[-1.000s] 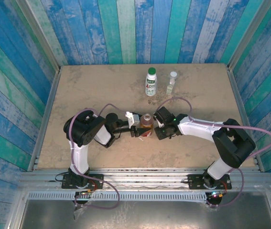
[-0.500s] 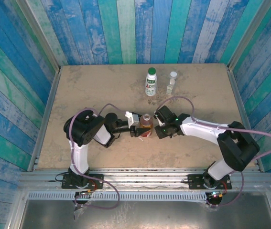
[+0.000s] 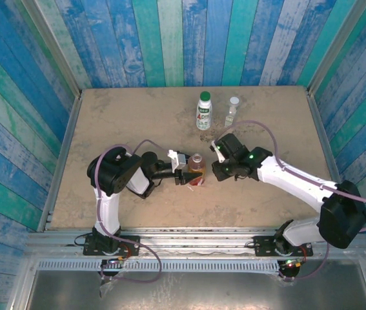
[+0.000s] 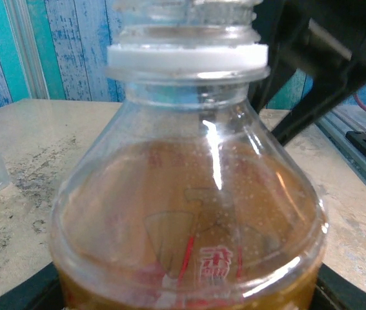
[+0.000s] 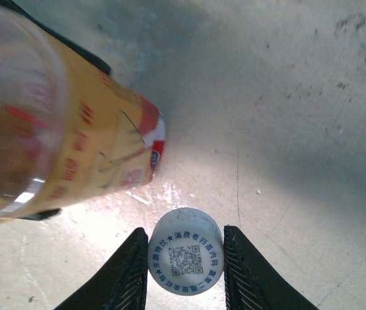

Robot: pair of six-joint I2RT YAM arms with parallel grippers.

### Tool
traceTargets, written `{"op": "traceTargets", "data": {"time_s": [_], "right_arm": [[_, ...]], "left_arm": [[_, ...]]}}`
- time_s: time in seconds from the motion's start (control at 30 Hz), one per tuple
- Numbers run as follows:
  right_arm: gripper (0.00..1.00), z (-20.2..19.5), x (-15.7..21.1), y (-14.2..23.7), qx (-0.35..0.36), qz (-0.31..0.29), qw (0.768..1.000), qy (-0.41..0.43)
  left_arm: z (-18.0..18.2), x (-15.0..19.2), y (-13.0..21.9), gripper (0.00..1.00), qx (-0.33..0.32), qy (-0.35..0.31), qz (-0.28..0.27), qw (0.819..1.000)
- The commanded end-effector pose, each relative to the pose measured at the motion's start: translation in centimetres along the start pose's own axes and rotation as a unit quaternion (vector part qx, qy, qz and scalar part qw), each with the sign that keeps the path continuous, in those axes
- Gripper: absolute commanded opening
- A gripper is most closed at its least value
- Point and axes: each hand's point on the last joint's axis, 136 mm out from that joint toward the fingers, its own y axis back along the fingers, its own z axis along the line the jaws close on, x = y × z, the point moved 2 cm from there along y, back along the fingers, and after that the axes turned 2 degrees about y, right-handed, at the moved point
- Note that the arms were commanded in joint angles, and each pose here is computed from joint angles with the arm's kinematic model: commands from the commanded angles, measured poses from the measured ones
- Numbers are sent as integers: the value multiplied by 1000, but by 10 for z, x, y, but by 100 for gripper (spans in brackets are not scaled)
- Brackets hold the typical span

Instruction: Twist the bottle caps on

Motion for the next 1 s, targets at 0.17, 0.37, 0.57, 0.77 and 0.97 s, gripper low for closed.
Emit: {"op": "traceTargets", "data": {"time_s": [0.17,0.37,0.57,0.77,0.97], "right_arm": [[32,20,-18,44,-20,-2,999,43],[33,37,-36,66,-24,-15,997,72],[33,49,-55,66,-25,-25,994,99],[33,56,-68,54,-28,-21,993,114],[32,57,-69,40,-27,-12,992,121]], "left_arm": [[-5,30,2,60,10,43,49,998],[-5,33,2,60,13,48,56,997],[-4,35,0,59,19,49,56,997],[-5,33,1,59,15,46,46,998],[-5,34,1,59,18,44,50,998]]}}
